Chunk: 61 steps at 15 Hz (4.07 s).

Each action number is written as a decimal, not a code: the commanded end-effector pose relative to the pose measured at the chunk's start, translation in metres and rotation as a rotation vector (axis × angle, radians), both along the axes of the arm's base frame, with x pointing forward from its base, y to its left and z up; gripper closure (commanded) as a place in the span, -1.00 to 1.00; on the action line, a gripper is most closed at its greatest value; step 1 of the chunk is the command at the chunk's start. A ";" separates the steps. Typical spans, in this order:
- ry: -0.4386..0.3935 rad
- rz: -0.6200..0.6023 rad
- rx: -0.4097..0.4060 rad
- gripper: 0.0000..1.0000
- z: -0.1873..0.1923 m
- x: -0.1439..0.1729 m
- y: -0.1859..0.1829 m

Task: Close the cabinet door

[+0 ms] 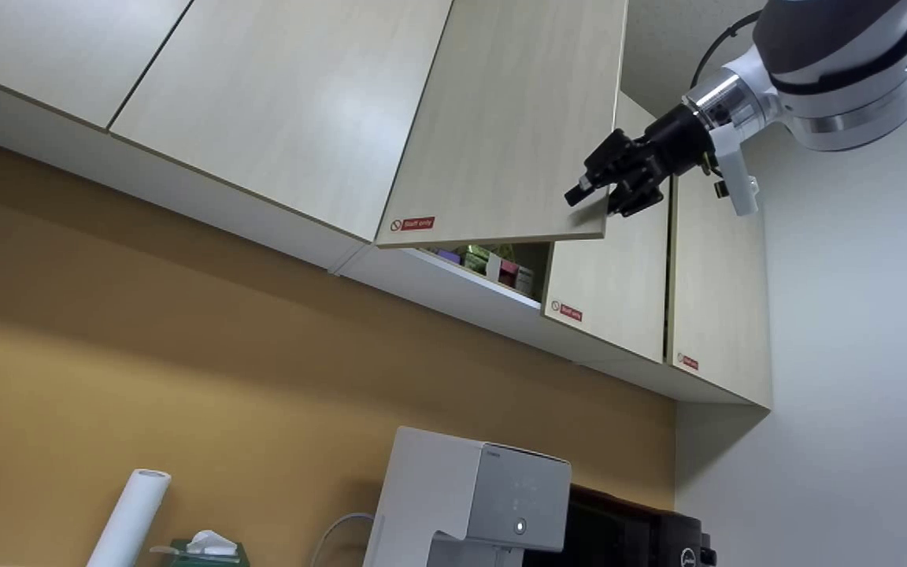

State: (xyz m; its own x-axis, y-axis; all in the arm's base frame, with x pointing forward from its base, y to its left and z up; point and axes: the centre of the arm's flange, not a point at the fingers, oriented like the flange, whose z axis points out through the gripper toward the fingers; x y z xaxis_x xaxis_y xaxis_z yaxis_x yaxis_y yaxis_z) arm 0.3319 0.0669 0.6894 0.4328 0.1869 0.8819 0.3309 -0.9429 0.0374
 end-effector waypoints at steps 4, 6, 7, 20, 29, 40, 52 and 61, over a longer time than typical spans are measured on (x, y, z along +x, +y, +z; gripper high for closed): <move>-0.059 -0.058 0.115 0.90 0.000 -0.007 -0.016; -0.063 -0.059 0.124 0.87 -0.001 -0.006 -0.018; -0.064 -0.058 0.127 0.86 -0.001 -0.004 -0.020; -0.078 0.375 -0.072 0.45 0.003 0.033 -0.115; -0.085 0.443 -0.106 0.45 0.010 0.033 -0.126; -0.076 0.453 -0.079 0.86 0.005 0.065 -0.112; -0.076 0.751 -0.166 0.86 0.035 0.118 -0.161; -0.032 0.699 -0.170 0.45 0.007 0.136 -0.169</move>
State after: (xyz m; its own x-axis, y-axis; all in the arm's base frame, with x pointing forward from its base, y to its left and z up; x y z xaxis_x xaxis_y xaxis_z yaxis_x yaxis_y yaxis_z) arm 0.4678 -0.1017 0.6968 0.1361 0.5464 0.8264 0.8514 -0.4911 0.1845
